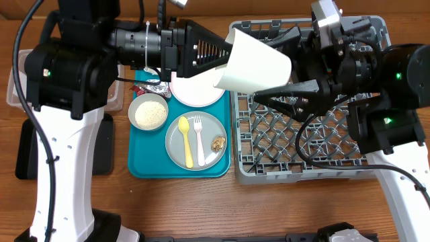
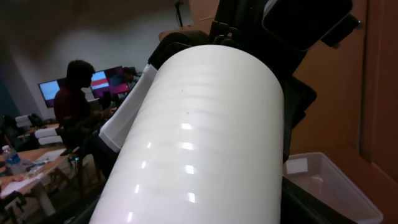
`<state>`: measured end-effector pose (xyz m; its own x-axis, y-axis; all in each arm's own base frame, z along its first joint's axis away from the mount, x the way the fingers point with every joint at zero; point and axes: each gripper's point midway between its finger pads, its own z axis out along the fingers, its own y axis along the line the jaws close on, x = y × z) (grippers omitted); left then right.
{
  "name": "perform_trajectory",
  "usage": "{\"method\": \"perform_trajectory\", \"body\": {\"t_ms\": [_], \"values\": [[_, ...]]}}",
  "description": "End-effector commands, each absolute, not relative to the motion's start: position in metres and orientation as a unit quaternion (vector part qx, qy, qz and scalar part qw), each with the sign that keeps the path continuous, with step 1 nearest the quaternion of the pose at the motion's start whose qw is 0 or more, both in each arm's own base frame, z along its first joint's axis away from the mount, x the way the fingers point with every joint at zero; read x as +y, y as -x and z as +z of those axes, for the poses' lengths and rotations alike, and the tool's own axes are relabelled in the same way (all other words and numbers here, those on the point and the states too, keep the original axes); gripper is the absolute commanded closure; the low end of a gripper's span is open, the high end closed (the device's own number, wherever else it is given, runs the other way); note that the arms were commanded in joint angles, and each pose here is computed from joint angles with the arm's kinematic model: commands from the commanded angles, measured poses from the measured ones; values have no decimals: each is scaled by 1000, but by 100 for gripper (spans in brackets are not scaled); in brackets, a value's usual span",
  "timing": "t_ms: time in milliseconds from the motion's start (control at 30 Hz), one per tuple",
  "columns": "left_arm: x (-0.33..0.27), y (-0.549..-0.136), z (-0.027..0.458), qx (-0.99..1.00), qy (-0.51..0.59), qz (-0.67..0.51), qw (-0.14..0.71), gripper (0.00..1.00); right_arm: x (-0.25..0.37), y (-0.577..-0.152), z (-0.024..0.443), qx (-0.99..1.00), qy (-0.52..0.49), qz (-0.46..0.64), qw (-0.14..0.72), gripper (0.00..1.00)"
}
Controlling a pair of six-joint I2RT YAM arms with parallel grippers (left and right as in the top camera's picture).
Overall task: Sort waste into correct bins and load items into the dishwasher rack
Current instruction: 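Hand the white cup from the left gripper to the right gripper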
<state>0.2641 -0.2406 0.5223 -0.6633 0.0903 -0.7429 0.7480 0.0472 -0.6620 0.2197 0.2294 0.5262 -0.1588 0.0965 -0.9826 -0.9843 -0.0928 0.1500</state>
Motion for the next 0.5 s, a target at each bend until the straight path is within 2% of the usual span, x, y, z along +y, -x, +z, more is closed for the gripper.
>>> {"method": "perform_trajectory", "body": {"t_ms": [0,167,200,233,267,467], "values": [[-243,-303,498,715,-274,-573,292,96,236,-164,534,423,542,579,438,27],[-243,-302,495,719,-269,-573,285,96,232,-178,540,438,515,576,460,24],[-243,-302,495,721,-268,-572,285,96,232,-178,540,439,514,576,460,17],[-242,-305,493,725,-264,-568,289,96,232,-177,540,438,515,576,460,5],[-242,-308,492,729,-260,-562,293,96,232,-177,540,438,516,576,459,0],[-241,-311,491,733,-255,-556,298,96,232,-174,537,436,524,576,452,0]]}}
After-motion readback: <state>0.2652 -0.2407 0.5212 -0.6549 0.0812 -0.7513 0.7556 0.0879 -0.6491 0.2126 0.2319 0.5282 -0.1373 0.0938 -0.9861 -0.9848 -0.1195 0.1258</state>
